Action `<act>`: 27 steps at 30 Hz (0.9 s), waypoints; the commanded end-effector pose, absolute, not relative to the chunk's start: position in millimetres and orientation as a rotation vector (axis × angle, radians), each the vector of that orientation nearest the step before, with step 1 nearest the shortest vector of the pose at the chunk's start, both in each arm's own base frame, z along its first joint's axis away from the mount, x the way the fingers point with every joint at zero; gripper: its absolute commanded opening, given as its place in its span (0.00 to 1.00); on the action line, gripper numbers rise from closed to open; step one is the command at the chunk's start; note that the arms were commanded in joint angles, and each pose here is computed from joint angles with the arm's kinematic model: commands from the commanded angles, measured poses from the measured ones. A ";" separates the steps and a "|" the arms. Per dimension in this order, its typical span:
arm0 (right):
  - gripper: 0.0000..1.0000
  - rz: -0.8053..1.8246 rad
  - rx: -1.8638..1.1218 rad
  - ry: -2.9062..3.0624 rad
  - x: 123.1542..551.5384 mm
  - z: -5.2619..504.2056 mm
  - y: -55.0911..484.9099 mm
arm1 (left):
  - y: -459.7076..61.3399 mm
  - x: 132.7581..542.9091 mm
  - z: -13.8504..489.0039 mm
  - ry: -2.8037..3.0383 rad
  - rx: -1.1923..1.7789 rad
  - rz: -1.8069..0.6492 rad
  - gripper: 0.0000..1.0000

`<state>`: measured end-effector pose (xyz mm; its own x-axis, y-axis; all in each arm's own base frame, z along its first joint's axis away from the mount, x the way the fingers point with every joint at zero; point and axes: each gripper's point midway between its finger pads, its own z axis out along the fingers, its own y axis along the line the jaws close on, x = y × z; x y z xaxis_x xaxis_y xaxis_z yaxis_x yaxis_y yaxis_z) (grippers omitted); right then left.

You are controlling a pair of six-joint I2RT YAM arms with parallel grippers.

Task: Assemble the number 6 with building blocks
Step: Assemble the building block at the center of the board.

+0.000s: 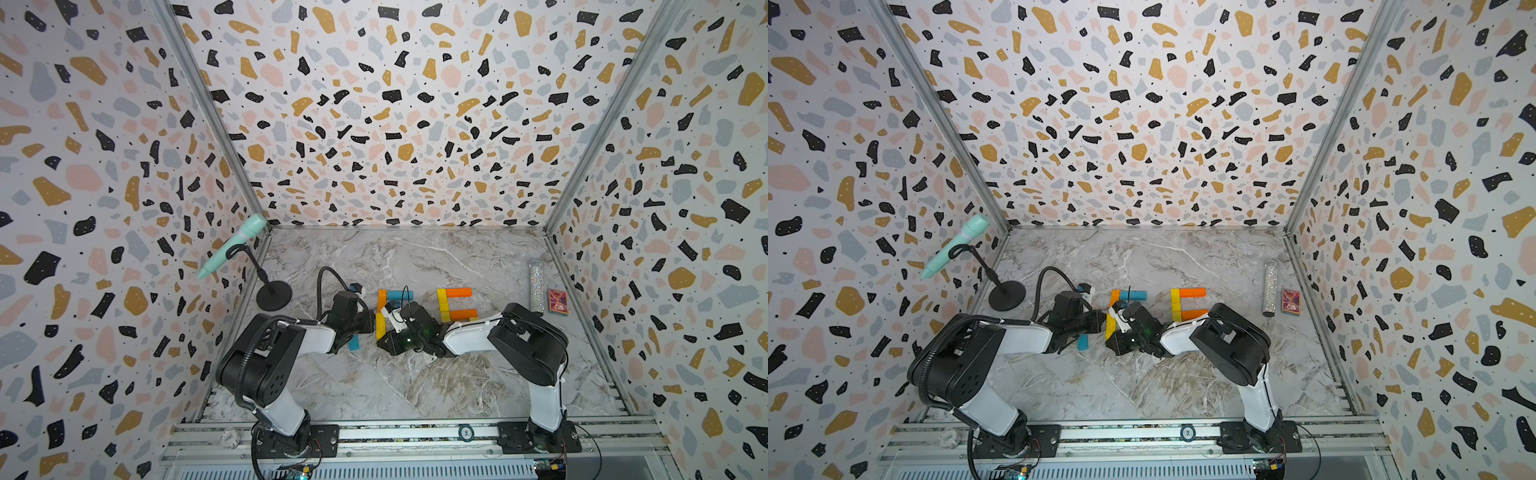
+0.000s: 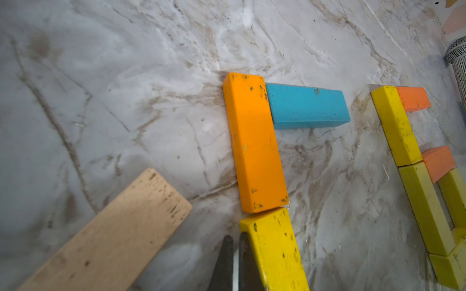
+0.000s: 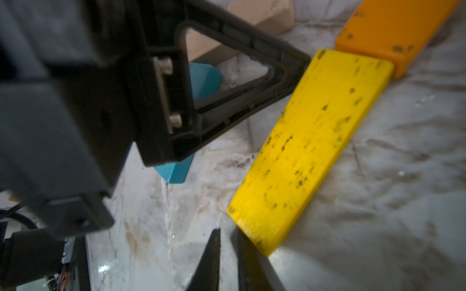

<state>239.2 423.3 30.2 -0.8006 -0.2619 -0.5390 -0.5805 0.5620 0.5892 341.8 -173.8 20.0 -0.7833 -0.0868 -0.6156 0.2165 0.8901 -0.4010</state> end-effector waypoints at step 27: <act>0.15 1.121 -0.621 2.438 227.1 24.0 407.6 | -164.4 339.7 19.5 2.395 0.145 -0.598 0.00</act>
